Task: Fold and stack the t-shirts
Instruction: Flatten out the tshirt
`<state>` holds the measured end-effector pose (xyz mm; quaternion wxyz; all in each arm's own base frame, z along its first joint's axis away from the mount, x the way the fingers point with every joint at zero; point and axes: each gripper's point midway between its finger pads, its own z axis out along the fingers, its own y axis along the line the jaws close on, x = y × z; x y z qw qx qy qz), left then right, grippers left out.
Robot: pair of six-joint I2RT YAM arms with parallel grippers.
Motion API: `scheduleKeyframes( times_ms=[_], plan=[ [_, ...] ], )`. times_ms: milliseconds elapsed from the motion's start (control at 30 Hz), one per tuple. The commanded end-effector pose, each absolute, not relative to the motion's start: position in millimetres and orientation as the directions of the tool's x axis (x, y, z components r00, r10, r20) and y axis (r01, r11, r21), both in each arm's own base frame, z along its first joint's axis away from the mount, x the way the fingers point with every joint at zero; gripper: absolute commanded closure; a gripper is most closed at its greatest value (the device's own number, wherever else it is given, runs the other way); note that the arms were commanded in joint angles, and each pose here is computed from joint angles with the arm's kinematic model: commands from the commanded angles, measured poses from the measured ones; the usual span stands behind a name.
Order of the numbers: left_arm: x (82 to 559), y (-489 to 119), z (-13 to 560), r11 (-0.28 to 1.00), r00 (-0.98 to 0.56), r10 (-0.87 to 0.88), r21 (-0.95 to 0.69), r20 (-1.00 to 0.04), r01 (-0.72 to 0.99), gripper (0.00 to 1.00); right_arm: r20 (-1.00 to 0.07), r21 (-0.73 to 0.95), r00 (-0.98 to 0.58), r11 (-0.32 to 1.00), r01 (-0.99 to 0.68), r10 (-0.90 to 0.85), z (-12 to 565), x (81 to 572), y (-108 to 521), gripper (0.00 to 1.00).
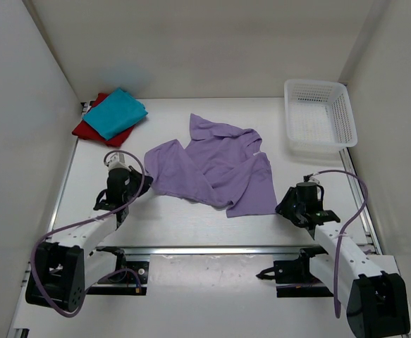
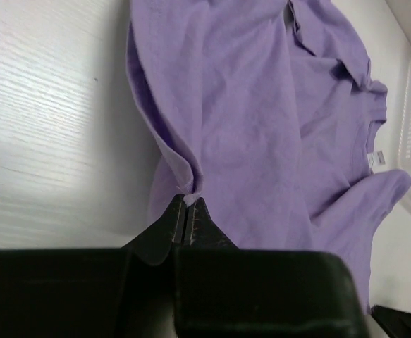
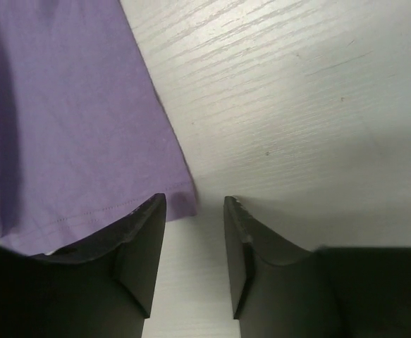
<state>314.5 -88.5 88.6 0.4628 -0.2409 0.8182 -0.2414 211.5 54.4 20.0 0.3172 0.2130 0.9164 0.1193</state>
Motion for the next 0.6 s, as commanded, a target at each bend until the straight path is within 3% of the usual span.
scheduleKeyframes(
  times_ms=[0,300,467,533,567],
  plan=[
    [313,-101,99,0.76,-0.454,-0.609,-0.643,-0.65,-0.1,1.0,-0.458,0.365,-0.746,0.867,0.339,0.484,10,203,59,0.68],
    [310,-102,94,0.734,-0.446,-0.634,-0.673,-0.632,-0.092,1.0,-0.353,0.35,-0.825,0.88,0.322,0.442,-9,187,76,0.71],
    [311,-102,95,0.716,-0.443,-0.651,-0.693,-0.617,-0.086,1.0,-0.325,0.356,-0.83,0.872,0.336,0.453,-11,187,76,0.87],
    [312,-102,95,0.722,-0.441,-0.645,-0.687,-0.624,-0.084,1.0,-0.331,0.391,-0.817,0.856,0.337,0.473,-7,194,78,1.0],
    [311,-101,95,0.725,-0.443,-0.641,-0.683,-0.626,-0.083,1.0,-0.348,0.401,-0.816,0.86,0.315,0.461,-3,197,79,1.0]
  ],
)
